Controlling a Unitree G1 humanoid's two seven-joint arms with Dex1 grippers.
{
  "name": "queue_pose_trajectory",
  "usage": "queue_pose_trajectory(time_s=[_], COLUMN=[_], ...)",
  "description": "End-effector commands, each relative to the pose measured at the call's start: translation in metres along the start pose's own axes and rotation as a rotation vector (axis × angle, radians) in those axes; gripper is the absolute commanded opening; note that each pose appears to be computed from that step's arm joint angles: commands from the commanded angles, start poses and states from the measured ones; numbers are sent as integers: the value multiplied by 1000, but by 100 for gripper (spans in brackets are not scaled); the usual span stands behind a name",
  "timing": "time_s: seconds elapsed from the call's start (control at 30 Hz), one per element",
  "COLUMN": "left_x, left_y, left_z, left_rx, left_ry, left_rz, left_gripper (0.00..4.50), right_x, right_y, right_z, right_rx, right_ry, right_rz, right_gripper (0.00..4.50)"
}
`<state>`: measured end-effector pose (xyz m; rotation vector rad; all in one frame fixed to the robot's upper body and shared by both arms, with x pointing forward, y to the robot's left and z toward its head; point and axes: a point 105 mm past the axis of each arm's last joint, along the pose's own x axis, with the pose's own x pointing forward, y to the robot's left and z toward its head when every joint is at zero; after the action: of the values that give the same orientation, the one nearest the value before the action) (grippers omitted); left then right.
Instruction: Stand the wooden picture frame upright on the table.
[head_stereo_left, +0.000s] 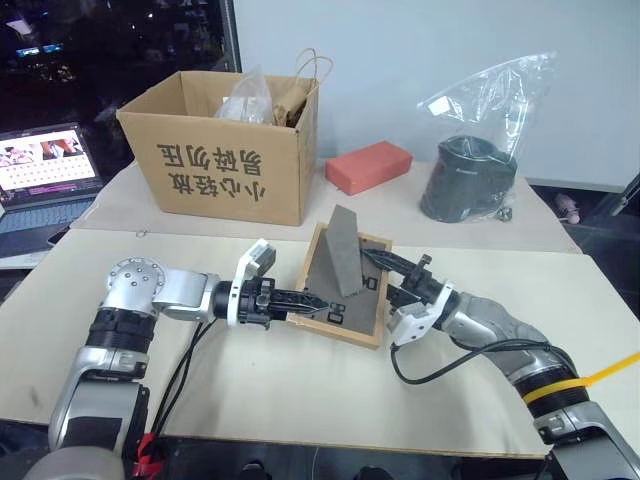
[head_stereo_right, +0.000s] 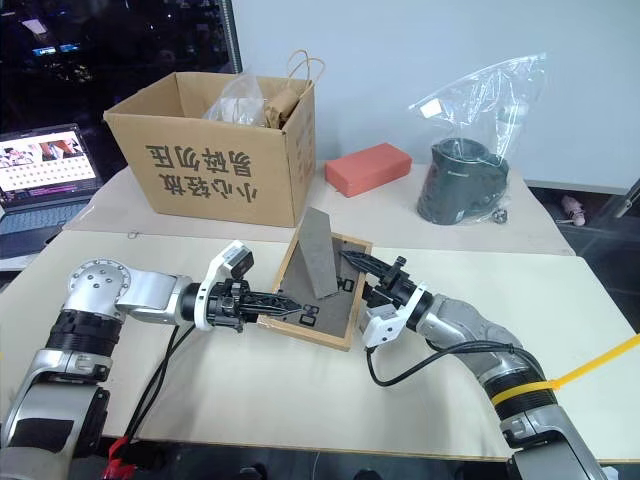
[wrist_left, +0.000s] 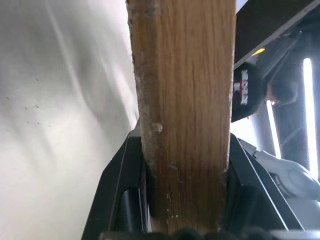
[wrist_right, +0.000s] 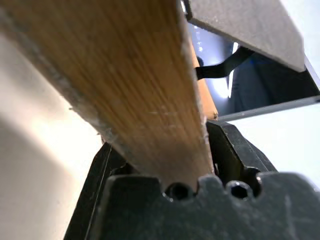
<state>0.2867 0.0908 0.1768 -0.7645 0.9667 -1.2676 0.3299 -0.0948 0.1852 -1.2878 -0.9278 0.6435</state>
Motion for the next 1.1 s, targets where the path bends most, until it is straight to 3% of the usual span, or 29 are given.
queue_pose_trajectory(time_s=[0.03,0.27,0.4,0.5,0.63,0.8,0.9,1.1], left_x=[-4,-33,-57,-76,-100,-97,-93,-90], left_y=[14,16,13,13,9,0,4,15], left_z=[-6,0,2,7,34,29,27,12], left_rx=[65,113,228,395,632,772,827,843], left_ry=[49,10,-8,-22,-190,-188,-195,-181], left_rz=[166,242,299,367,465,433,473,497], left_gripper=[166,443,450,450,450,450,450,450], right_x=[0,-3,-3,-2,1,8,15,12], right_y=[-23,-22,-23,-24,-14,-17,-10,12], right_z=[-3,-5,-8,-16,-37,-60,-51,-39], right_rx=[44,64,86,201,581,1127,1457,1730], right_ry=[5,4,11,47,126,187,167,253], right_rz=[-107,-93,-93,-92,-25,-69,-5,128], right_gripper=[169,126,126,126,125,125,125,125])
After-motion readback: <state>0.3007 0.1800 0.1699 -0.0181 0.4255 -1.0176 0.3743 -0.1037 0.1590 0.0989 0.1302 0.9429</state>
